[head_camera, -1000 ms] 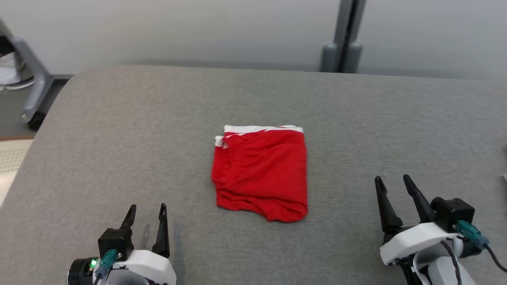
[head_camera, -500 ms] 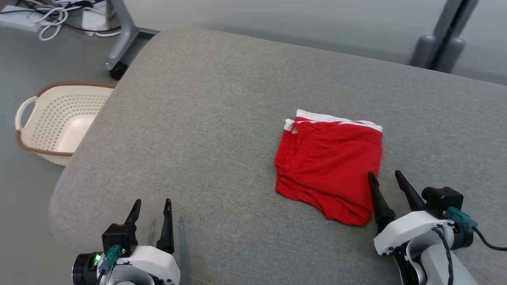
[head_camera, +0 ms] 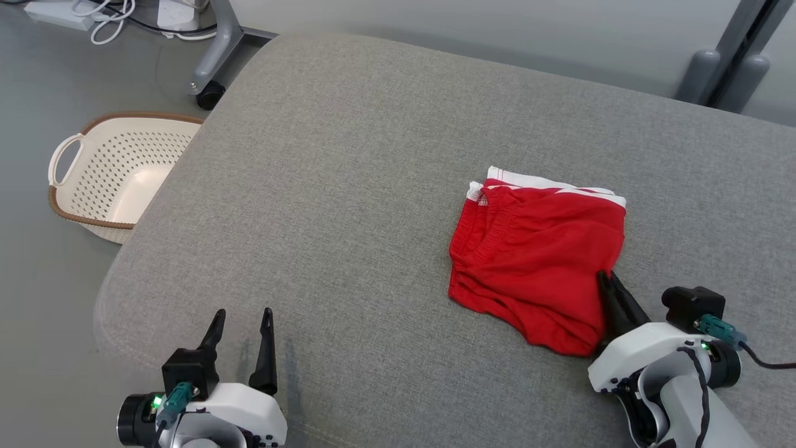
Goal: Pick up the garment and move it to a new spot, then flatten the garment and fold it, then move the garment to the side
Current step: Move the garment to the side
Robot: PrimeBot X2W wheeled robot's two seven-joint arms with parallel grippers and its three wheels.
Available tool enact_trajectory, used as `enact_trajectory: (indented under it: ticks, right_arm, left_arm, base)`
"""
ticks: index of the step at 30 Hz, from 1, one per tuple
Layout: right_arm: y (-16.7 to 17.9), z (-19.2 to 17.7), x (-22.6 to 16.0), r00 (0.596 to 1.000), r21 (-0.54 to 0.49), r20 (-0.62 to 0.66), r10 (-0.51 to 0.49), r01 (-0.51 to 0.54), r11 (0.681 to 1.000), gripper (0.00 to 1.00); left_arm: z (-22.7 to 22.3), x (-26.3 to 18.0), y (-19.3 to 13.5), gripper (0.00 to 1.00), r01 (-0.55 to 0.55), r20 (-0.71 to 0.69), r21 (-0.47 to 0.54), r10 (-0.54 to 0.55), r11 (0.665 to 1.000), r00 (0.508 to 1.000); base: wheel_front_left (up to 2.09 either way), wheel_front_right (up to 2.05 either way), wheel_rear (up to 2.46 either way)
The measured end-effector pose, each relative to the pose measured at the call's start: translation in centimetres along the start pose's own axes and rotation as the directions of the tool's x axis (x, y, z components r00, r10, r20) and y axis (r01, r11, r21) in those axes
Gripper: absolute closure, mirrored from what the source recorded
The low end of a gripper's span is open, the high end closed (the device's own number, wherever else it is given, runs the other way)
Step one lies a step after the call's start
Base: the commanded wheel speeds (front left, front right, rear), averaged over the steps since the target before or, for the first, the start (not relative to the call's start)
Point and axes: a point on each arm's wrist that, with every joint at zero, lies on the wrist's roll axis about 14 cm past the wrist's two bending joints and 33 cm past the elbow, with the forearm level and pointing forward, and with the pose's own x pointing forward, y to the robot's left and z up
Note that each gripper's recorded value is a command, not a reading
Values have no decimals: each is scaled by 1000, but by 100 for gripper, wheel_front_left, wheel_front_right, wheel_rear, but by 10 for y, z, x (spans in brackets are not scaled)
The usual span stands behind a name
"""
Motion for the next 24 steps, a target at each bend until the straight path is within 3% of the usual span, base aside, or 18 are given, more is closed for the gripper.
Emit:
enact_trajectory:
  ticks: [10, 15, 20, 24]
  right_arm:
    - [-21, 16, -14, 997, 30, 48, -67, 65, 997, 100]
    - [-41, 28, -37, 988, 47, 90, -126, 122, 991, 100]
    - [-75, 37, -72, 964, 67, 131, -233, 226, 972, 100]
    - [-104, 43, -106, 929, 93, 163, -333, 322, 942, 100]
  left_arm:
    - [8, 13, -27, 0, 83, 23, 14, -83, 996, 996]
    - [10, 24, -60, 0, 179, 26, 30, -180, 983, 983]
    - [11, 34, -112, 0, 322, 23, 42, -324, 946, 946]
    - [15, 39, -164, 0, 449, 26, 62, -451, 891, 892]
  base:
    - [0, 0, 0]
    - [0, 0, 0]
    - [0, 0, 0]
    - [0, 0, 0]
